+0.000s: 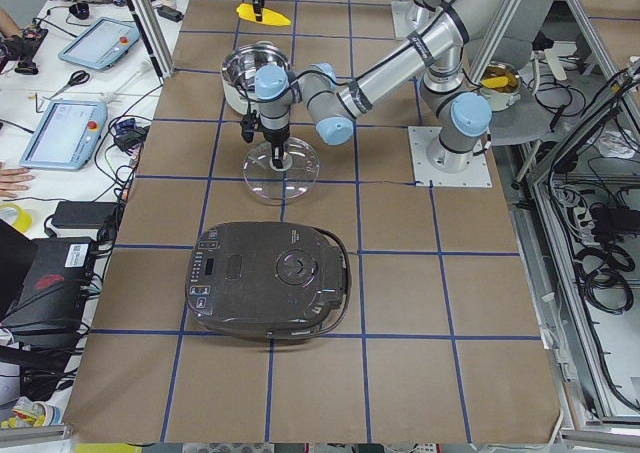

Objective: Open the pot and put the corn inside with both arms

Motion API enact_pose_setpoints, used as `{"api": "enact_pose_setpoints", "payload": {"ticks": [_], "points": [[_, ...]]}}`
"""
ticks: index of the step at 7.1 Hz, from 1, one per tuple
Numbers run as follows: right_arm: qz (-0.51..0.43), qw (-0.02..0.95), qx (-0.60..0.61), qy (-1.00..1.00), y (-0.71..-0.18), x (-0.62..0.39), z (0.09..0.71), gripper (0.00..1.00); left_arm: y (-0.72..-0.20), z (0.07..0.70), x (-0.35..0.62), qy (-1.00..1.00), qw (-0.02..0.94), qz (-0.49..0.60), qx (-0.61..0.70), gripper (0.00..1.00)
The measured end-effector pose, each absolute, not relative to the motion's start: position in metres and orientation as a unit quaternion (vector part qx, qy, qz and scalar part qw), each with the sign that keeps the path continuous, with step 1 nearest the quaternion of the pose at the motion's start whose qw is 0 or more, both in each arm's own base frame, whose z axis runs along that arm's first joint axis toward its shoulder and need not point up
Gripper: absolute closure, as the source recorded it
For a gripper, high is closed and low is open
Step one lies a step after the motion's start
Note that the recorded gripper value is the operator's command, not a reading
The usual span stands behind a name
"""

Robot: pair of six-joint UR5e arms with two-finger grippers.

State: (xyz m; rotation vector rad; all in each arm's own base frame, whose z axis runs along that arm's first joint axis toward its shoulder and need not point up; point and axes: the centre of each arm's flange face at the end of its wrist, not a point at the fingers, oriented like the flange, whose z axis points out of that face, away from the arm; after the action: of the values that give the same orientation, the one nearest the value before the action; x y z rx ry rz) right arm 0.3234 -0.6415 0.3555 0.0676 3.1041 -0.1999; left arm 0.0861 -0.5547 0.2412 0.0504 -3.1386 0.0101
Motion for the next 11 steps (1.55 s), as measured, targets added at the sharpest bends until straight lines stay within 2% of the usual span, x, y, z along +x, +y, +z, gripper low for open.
{"api": "enact_pose_setpoints", "payload": {"ticks": [3,4,5,6,7,9,11], "points": [[-0.080,0.029,0.003,0.996,-0.644,0.402,0.346,1.00,-0.542,0.214,0.082,-1.000,0.001,0.027,0.013,1.00],[-0.084,0.032,-0.006,0.996,-0.640,0.418,0.349,1.00,-0.542,0.213,0.083,-0.999,-0.001,0.033,0.012,0.01],[-0.095,0.038,-0.013,0.995,-0.639,0.430,0.346,1.00,-0.542,0.213,0.087,-0.999,-0.003,0.035,0.010,0.00],[-0.108,0.049,-0.017,0.993,-0.644,0.439,0.337,0.69,-0.542,0.215,0.093,-0.999,-0.006,0.038,0.003,0.00],[-0.109,0.055,-0.019,0.992,-0.647,0.443,0.327,0.01,-0.544,0.223,0.099,-0.999,-0.011,0.043,-0.002,0.00],[-0.109,0.059,-0.020,0.992,-0.648,0.445,0.321,0.00,-0.554,0.263,0.102,-0.999,-0.008,0.037,-0.006,0.00],[-0.112,0.061,-0.019,0.992,-0.645,0.444,0.331,0.00,-0.558,0.342,0.083,-1.000,0.003,0.021,-0.016,0.00]]}}
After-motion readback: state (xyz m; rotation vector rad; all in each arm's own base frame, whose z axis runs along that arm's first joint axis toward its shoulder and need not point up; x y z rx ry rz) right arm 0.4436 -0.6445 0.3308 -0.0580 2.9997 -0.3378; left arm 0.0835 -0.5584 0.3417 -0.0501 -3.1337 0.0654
